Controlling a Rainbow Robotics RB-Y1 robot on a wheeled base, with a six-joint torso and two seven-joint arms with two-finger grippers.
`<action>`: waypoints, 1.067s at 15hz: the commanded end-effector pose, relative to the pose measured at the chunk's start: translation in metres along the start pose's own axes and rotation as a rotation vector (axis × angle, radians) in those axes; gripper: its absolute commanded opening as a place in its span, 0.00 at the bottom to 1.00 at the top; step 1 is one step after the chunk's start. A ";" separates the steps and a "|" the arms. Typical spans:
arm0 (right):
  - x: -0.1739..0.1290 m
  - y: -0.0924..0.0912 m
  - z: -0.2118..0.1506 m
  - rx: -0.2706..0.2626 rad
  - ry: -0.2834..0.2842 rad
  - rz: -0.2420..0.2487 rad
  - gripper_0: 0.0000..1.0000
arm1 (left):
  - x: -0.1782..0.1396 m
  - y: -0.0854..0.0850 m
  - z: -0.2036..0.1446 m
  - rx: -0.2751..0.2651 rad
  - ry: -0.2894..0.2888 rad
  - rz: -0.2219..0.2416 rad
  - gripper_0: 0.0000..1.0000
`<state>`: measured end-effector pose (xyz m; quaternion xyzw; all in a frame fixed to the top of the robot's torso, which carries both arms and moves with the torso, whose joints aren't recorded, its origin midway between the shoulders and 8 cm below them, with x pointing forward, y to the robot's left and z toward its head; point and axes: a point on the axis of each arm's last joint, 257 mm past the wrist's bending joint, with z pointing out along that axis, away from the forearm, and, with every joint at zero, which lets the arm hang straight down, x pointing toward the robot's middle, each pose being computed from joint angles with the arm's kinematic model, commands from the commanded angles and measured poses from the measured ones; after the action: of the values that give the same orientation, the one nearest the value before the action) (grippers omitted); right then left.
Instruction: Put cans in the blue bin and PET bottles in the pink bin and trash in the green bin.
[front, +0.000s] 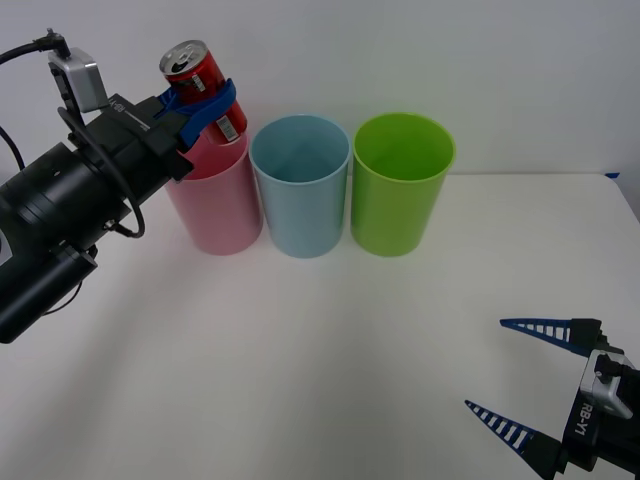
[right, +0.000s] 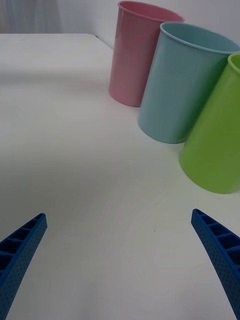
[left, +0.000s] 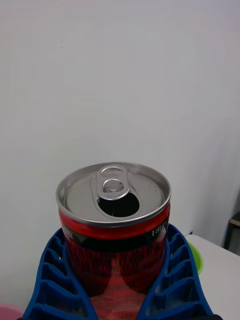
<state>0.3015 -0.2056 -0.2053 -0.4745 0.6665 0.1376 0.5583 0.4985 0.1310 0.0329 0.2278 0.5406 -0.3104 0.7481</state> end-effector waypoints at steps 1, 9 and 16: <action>0.000 0.000 0.000 0.000 0.000 0.000 1.00 | 0.003 0.006 0.015 -0.010 0.026 0.006 0.00; 0.000 0.000 0.000 0.000 0.000 0.000 1.00 | 0.044 0.044 0.055 -0.039 0.171 0.011 0.00; 0.000 0.000 0.000 0.000 0.000 0.000 1.00 | 0.079 0.044 0.073 -0.041 0.271 0.008 0.00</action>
<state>0.3015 -0.2056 -0.2053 -0.4745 0.6665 0.1376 0.5583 0.5930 0.0981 -0.0152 0.2506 0.6386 -0.2652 0.6775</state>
